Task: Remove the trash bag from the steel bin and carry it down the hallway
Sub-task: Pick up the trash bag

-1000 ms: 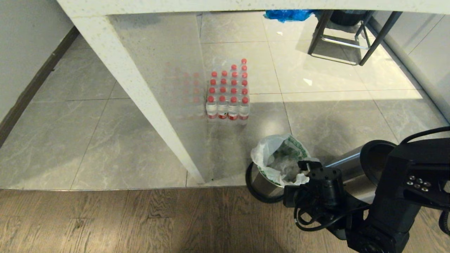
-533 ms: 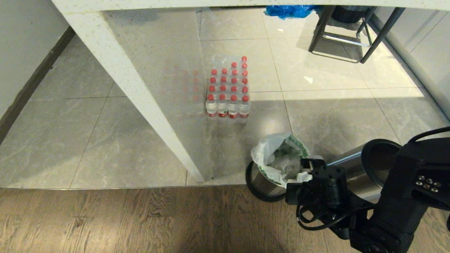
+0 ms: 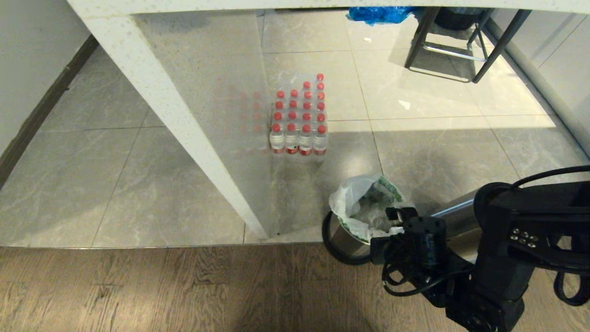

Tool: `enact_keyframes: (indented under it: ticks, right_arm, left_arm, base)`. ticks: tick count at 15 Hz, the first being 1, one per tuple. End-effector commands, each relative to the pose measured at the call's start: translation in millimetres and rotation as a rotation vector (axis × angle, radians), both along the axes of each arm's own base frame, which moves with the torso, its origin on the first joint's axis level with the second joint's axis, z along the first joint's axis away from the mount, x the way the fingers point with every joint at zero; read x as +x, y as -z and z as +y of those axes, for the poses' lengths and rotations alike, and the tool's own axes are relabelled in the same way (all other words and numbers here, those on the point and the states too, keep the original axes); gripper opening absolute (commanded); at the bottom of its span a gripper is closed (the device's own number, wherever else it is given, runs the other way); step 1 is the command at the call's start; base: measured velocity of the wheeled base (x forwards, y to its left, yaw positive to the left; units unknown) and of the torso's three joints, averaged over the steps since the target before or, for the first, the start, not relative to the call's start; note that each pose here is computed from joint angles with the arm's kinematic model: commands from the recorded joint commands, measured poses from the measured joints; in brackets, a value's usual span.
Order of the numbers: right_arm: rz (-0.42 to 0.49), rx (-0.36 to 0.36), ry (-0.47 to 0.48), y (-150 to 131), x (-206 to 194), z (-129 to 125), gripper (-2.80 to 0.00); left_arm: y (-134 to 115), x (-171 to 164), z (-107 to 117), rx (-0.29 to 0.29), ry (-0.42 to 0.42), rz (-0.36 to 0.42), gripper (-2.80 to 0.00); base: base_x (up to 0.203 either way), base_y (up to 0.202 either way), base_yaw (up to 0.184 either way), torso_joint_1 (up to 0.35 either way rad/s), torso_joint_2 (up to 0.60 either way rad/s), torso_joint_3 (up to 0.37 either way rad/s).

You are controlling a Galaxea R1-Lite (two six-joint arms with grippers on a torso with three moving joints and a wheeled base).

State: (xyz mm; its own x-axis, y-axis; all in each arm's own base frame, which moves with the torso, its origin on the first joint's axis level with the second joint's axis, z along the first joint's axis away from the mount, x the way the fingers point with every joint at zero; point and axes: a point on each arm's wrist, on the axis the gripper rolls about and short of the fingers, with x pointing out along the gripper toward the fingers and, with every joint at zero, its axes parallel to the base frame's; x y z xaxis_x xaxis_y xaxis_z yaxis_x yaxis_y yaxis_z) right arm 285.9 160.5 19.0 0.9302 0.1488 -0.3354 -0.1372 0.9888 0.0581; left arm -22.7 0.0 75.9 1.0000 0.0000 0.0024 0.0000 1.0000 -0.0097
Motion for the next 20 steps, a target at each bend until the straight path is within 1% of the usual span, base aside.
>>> enact_keyframes:
  ticks: [1, 2, 3, 4, 5, 6, 7, 8, 10, 12, 15, 16, 18, 19, 20]
  right_arm:
    - [0.013, -0.046, -0.009, 23, -4, 0, -2.80]
    - [0.045, -0.142, -0.061, 35, -14, -7, -2.80]
    - [0.042, -0.223, -0.111, 37, -16, -14, -2.80]
    - [0.015, -0.212, -0.123, 30, -15, -14, -2.80]
    - [0.004, -0.141, -0.112, 24, -15, -15, -1.99]
    - [0.009, -0.130, -0.114, 23, -17, -17, 0.00]
    - [0.001, -0.117, -0.110, 21, -16, -16, 0.00]
    - [-0.026, -0.093, -0.097, 17, -10, -13, 0.00]
    - [-0.096, -0.047, -0.077, 0, 2, -9, 0.00]
    - [-0.063, -0.055, -0.043, -7, 12, -5, 0.00]
    - [-0.024, -0.028, 0.083, -16, 33, 6, 0.00]
    - [-0.010, -0.017, 0.107, -15, 37, 9, 0.00]
    - [0.010, 0.018, 0.123, -19, 44, 14, 0.00]
    - [0.021, 0.036, 0.117, -26, 45, 14, 0.00]
    - [0.053, 0.056, 0.104, -27, 43, 15, 0.00]
  left_arm:
    - [0, 0, 0, -0.001, 0.000, -0.001, -2.80]
    - [0, 0, 0, -0.001, 0.000, -0.001, -2.80]
    - [0, 0, 0, -0.001, 0.000, -0.001, -2.80]
    - [0, 0, 0, 0.000, 0.000, -0.001, -2.80]
    - [0, 0, 0, -0.001, 0.000, -0.001, -2.80]
    - [0, 0, 0, 0.001, 0.000, -0.001, -2.80]
    - [0, 0, 0, 0.000, 0.000, -0.001, -2.80]
    - [0, 0, 0, -0.001, 0.000, -0.001, -2.80]
    - [0, 0, 0, -0.001, 0.000, -0.001, -2.80]
    - [0, 0, 0, -0.001, 0.000, -0.001, -2.80]
    - [0, 0, 0, -0.001, 0.000, -0.001, -2.80]
    - [0, 0, 0, -0.001, 0.000, -0.001, -2.80]
    - [0, 0, 0, -0.001, 0.000, -0.001, -2.80]
    - [0, 0, 0, -0.001, 0.000, -0.001, -2.80]
    - [0, 0, 0, -0.001, 0.000, -0.001, -2.80]
  base:
    - [0.000, 0.000, 0.000, 0.000, 0.00, 0.000]
    - [0.000, 0.000, 0.000, 0.000, 0.00, 0.000]
    - [0.000, 0.000, 0.000, 0.000, 0.00, 0.000]
    - [0.000, 0.000, 0.000, 0.000, 0.00, 0.000]
    - [0.000, 0.000, 0.000, 0.000, 0.00, 0.000]
    - [0.000, 0.000, 0.000, 0.000, 0.00, 0.000]
    - [0.000, 0.000, 0.000, 0.000, 0.00, 0.000]
    - [0.000, 0.000, 0.000, 0.000, 0.00, 0.000]
    - [0.000, 0.000, 0.000, 0.000, 0.00, 0.000]
    - [0.000, 0.000, 0.000, 0.000, 0.00, 0.000]
    - [0.000, 0.000, 0.000, 0.000, 0.00, 0.000]
    - [0.000, 0.000, 0.000, 0.000, 0.00, 0.000]
    - [0.000, 0.000, 0.000, 0.000, 0.00, 0.000]
    - [0.000, 0.000, 0.000, 0.000, 0.00, 0.000]
    - [0.000, 0.000, 0.000, 0.000, 0.00, 0.000]
